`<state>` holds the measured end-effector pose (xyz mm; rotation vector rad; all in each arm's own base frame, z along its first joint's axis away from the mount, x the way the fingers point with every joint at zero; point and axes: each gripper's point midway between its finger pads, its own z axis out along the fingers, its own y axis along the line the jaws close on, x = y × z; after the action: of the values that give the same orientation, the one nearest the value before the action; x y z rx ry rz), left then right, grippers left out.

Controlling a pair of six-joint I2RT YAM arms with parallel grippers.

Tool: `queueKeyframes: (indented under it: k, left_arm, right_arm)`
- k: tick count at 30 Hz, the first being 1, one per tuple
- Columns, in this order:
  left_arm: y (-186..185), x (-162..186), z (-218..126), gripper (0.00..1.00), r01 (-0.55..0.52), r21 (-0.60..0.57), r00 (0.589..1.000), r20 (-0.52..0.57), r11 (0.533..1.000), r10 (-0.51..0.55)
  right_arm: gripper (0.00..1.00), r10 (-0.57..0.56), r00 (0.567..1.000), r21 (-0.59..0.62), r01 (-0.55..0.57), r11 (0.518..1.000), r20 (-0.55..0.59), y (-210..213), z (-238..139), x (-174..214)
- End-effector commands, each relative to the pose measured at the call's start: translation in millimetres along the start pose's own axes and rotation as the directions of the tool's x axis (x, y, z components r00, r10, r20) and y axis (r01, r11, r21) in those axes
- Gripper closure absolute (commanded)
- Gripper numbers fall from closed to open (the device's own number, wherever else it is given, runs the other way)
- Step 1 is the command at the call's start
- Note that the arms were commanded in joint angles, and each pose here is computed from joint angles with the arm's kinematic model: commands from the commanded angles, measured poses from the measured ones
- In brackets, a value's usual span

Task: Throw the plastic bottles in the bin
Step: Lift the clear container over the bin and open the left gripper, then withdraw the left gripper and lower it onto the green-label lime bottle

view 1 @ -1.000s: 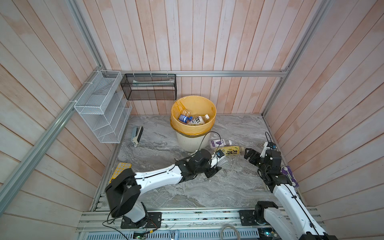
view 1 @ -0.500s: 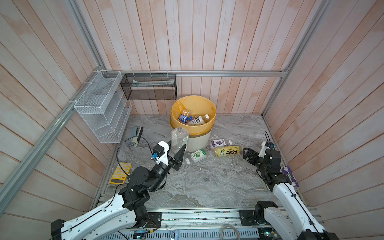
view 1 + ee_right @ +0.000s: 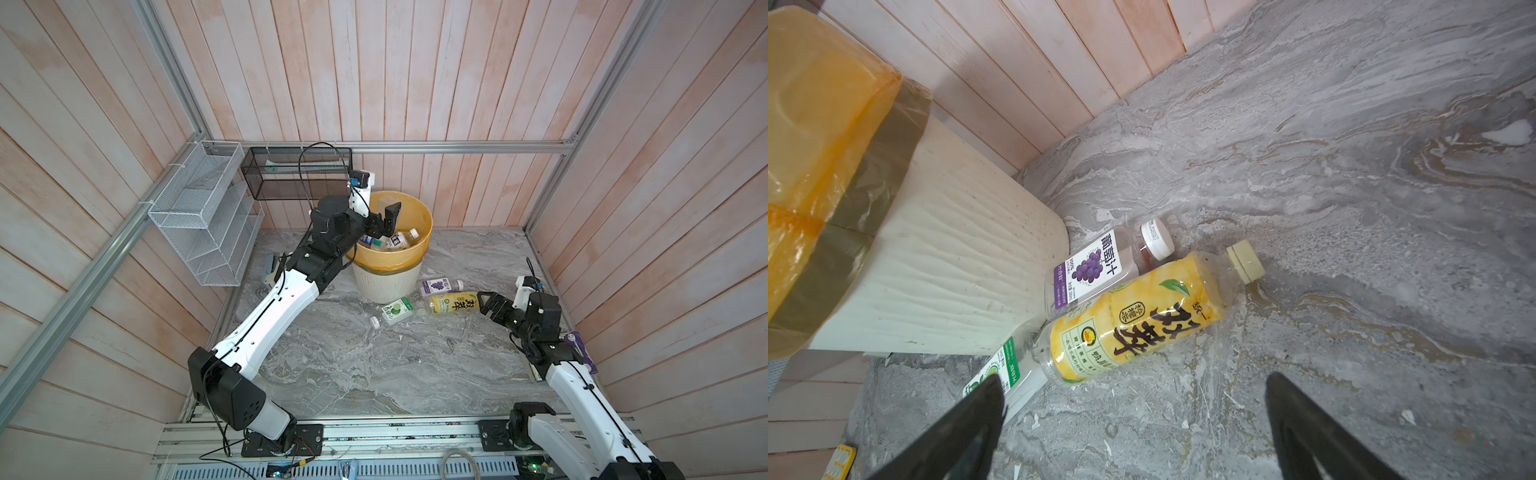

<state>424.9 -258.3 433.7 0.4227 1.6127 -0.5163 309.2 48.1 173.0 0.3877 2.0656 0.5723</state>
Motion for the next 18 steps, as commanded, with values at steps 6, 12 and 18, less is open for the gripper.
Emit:
queueKeyframes:
  k: [6,12,18]
  left_arm:
    - [3.3,-15.2,-41.7,0.00,0.025,-0.035,0.998,0.055,0.999,-0.023]
    - [-5.1,8.4,-66.1,0.00,-0.033,-0.046,0.998,0.046,0.998,0.035]
    - [-39.2,83.7,-73.1,0.00,-0.188,-0.047,0.974,-0.134,0.981,0.180]
  right_arm:
    - [0.01,-0.015,1.000,0.052,0.016,0.999,-0.009,-5.4,-0.3,-3.0]
    - [0.01,-0.009,1.000,0.051,0.010,0.999,-0.019,-5.9,2.9,-1.5]
    - [0.01,0.004,1.000,0.063,-0.004,0.998,-0.001,-9.3,1.5,-2.0]
